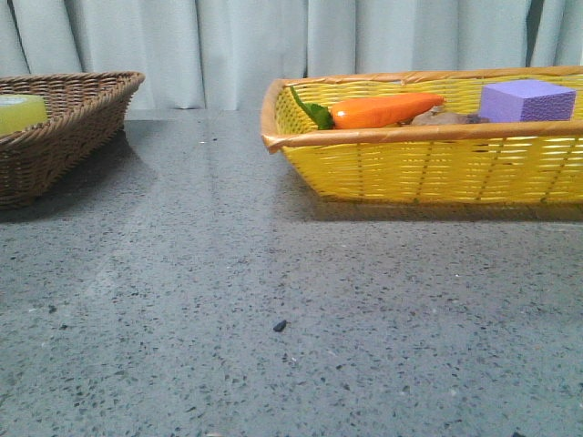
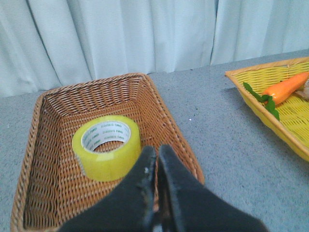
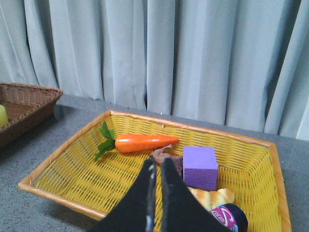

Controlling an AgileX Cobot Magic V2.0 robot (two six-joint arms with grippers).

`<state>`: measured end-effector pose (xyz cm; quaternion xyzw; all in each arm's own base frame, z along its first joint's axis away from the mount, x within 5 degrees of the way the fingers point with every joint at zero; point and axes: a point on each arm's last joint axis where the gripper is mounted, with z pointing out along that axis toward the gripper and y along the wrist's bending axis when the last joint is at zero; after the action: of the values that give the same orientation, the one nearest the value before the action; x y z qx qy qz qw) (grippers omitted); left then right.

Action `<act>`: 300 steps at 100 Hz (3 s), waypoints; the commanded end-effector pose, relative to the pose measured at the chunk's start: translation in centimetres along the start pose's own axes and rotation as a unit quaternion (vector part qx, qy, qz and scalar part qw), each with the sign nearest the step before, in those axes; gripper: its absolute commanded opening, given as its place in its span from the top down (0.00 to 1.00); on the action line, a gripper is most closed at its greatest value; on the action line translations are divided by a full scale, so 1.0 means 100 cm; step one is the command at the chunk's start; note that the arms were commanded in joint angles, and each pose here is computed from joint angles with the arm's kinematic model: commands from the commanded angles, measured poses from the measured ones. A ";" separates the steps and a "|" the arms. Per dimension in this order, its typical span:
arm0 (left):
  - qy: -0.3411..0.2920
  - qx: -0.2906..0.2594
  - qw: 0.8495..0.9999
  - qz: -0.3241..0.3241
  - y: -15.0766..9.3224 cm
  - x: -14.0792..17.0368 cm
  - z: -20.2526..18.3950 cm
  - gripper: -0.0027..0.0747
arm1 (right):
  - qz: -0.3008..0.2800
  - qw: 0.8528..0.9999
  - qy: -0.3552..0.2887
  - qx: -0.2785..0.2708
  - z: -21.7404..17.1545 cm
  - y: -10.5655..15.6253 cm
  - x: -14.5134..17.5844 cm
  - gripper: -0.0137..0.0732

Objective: Transfer tape with both arms

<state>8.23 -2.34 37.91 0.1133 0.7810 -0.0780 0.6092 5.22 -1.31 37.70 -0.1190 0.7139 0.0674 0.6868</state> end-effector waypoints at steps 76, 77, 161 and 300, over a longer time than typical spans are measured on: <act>-0.151 -0.012 0.988 0.006 -0.011 0.068 -0.059 0.99 | -0.008 0.995 -0.100 0.017 -0.035 -0.020 0.040 0.92; -0.151 -0.012 0.988 0.006 -0.011 0.068 -0.059 0.99 | -0.008 0.995 -0.100 0.017 -0.035 -0.020 0.040 0.92; -0.236 -0.104 0.965 -0.035 0.010 0.130 -0.003 0.99 | -0.008 0.995 -0.100 0.017 -0.035 -0.020 0.040 0.92; -0.045 -0.111 0.991 -0.055 0.010 0.195 0.014 0.99 | -0.009 0.995 -0.101 0.019 -0.035 -0.020 0.040 0.92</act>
<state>5.35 -0.14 18.28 0.0019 0.7859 -0.0242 0.6178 2.44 -4.48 32.86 -0.0958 0.6697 0.0678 0.7333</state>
